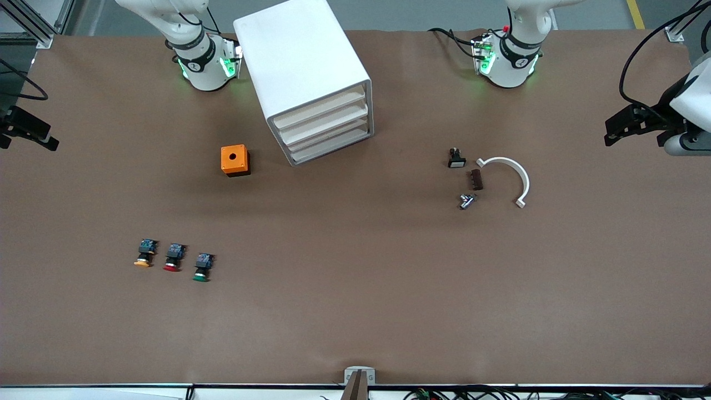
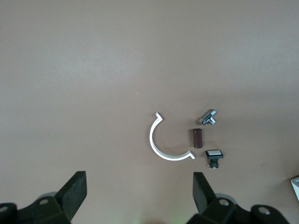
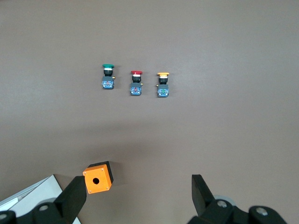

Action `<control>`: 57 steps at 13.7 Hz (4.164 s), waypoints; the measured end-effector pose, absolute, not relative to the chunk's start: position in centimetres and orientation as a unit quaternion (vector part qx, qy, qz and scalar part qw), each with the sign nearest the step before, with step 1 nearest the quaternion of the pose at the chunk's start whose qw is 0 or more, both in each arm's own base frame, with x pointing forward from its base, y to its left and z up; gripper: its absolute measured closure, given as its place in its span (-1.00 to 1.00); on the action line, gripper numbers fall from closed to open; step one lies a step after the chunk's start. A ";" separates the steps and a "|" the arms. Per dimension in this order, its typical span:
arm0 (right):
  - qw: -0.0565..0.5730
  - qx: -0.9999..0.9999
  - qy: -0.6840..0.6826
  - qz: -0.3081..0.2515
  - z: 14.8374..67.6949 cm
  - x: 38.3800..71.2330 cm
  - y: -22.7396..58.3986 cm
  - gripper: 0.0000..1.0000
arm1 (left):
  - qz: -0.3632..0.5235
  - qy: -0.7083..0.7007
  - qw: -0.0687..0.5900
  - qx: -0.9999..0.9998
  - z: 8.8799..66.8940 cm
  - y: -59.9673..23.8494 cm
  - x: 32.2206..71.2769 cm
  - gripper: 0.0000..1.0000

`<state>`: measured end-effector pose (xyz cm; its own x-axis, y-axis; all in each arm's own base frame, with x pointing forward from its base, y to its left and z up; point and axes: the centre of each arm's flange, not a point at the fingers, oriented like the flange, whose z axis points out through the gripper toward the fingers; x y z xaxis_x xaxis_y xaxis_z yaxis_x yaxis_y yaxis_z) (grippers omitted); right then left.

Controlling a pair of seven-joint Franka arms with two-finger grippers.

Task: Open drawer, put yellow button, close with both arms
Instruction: 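Move the left and right grippers out from the rest pose, then reach the left gripper to the drawer while the right gripper reaches the yellow button, then pull the drawer open with the left gripper while the right gripper grasps the yellow button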

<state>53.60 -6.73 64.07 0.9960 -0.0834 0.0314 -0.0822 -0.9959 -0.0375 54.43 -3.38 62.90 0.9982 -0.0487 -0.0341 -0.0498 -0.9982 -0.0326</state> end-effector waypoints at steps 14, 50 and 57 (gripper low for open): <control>0.020 -0.999 0.045 0.005 61.2 54.5 -7.2 -1.00 | 0.060 0.015 0.003 -0.998 57.5 -2.7 58.1 -1.00; 0.014 -0.994 0.055 0.095 18.5 65.7 -11.5 -0.27 | 0.552 -0.705 0.242 -0.374 27.3 -47.6 48.2 -0.42; 0.014 -0.994 0.053 0.093 18.6 65.8 -11.3 0.18 | 0.551 -0.696 0.281 -0.365 26.4 -51.4 44.6 -0.02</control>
<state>65.82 -11.28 18.60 0.9769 -0.1037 -0.1867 -0.1089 -0.9939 -0.0179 44.62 -51.35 26.36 -0.5757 0.8176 -0.0104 0.1979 0.1270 -0.9720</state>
